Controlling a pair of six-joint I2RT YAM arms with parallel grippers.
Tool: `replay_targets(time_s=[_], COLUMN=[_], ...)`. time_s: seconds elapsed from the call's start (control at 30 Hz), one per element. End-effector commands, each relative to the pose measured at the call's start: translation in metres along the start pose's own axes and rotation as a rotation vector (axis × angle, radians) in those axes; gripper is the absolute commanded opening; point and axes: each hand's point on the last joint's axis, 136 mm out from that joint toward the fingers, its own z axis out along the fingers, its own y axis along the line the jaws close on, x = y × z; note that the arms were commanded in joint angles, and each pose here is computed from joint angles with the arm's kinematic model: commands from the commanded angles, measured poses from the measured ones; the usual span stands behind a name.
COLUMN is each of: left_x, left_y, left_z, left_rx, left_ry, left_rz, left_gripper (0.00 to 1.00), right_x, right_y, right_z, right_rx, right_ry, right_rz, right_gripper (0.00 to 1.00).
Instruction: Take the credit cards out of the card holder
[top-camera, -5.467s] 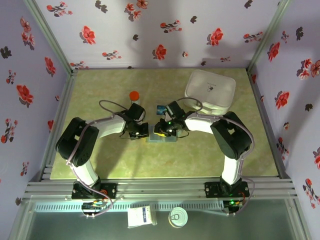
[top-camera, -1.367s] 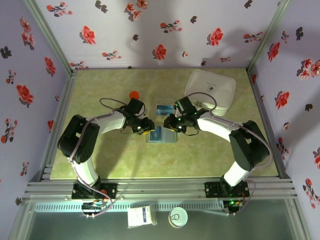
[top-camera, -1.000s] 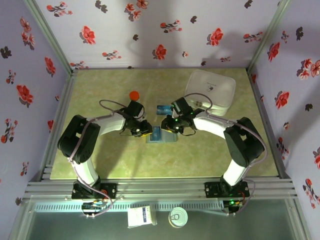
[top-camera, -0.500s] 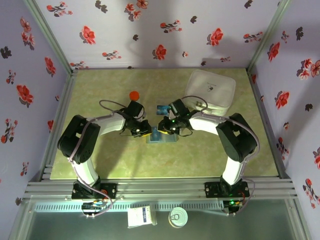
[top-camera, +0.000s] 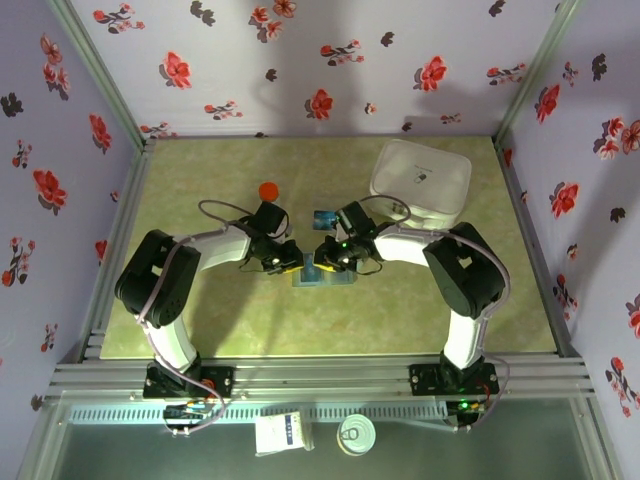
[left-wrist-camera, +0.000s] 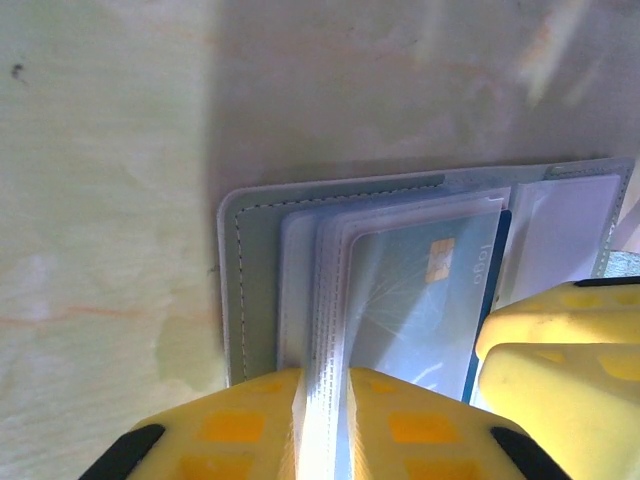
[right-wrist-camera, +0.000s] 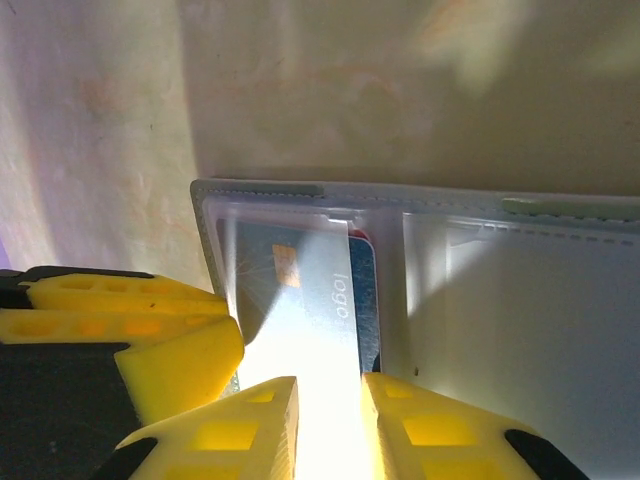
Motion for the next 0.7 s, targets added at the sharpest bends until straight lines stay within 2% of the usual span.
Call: replay_targets(time_s=[0.0, 0.23, 0.67], left_x=[0.006, 0.006, 0.002], left_y=[0.013, 0.012, 0.003], left_z=[-0.001, -0.003, -0.009], left_rx=[-0.049, -0.041, -0.014], left_ry=[0.014, 0.011, -0.007], left_rz=[-0.008, -0.004, 0.005], left_gripper=[0.19, 0.21, 0.15], right_x=[0.005, 0.002, -0.002], right_y=[-0.01, -0.015, -0.001], right_z=[0.005, -0.007, -0.02], right_rx=[0.043, 0.108, 0.079], right_ry=[0.011, -0.017, -0.055], right_rz=[0.004, -0.023, -0.044], right_gripper=[0.25, 0.26, 0.26])
